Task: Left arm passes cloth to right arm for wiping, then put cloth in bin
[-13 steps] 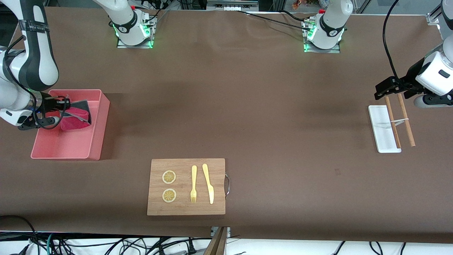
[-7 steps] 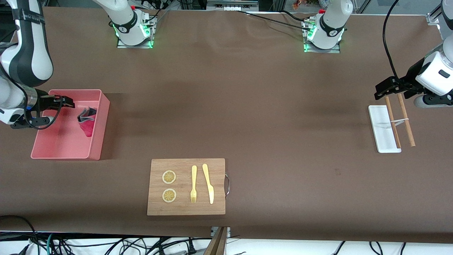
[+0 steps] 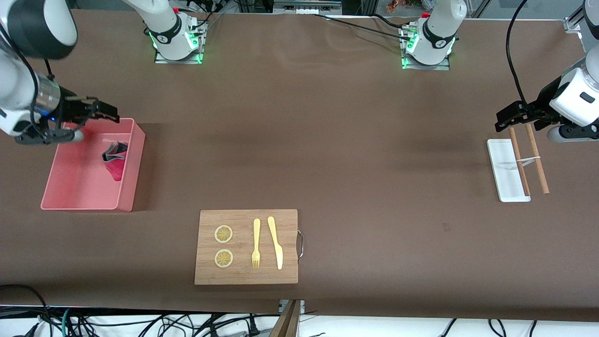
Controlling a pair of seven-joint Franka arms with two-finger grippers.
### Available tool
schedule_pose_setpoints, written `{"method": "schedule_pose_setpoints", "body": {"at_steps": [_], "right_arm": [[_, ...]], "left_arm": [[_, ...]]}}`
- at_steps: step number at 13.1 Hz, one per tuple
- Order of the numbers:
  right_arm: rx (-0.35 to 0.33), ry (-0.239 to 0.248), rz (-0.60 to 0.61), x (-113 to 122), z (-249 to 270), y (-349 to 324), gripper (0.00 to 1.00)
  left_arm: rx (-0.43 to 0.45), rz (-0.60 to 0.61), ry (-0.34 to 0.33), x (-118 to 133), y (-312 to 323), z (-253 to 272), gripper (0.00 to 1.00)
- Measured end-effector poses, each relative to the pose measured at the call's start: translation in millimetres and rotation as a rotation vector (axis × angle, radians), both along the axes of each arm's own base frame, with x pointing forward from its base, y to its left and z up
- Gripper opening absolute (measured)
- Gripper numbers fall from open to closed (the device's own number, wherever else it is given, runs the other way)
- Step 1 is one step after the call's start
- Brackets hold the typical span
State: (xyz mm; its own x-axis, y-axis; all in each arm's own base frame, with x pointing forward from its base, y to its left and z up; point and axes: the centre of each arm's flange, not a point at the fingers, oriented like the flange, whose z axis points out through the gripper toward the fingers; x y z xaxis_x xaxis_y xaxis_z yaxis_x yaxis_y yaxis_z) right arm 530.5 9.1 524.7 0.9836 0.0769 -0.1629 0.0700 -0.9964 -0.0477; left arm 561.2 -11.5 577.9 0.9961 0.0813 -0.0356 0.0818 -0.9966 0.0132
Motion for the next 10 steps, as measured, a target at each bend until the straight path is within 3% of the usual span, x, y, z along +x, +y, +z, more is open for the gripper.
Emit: {"method": "schedule_pose_setpoints", "body": {"at_steps": [3,4,10], "right_arm": [[0.014,-0.049,0.017,-18.5,41.7,10.1,1.0],[0.013,-0.045,0.025,-19.7,50.2,14.7,1.0],[-0.008,-0.04,0.043,-3.3,60.9,33.4,1.0]], "left_arm": [[0.0,0.0,0.0,0.0,0.0,0.0,1.0],[0.0,0.0,0.0,0.0,0.0,0.0,1.0],[0.0,0.0,0.0,0.0,-0.1,0.0,1.0]]}}
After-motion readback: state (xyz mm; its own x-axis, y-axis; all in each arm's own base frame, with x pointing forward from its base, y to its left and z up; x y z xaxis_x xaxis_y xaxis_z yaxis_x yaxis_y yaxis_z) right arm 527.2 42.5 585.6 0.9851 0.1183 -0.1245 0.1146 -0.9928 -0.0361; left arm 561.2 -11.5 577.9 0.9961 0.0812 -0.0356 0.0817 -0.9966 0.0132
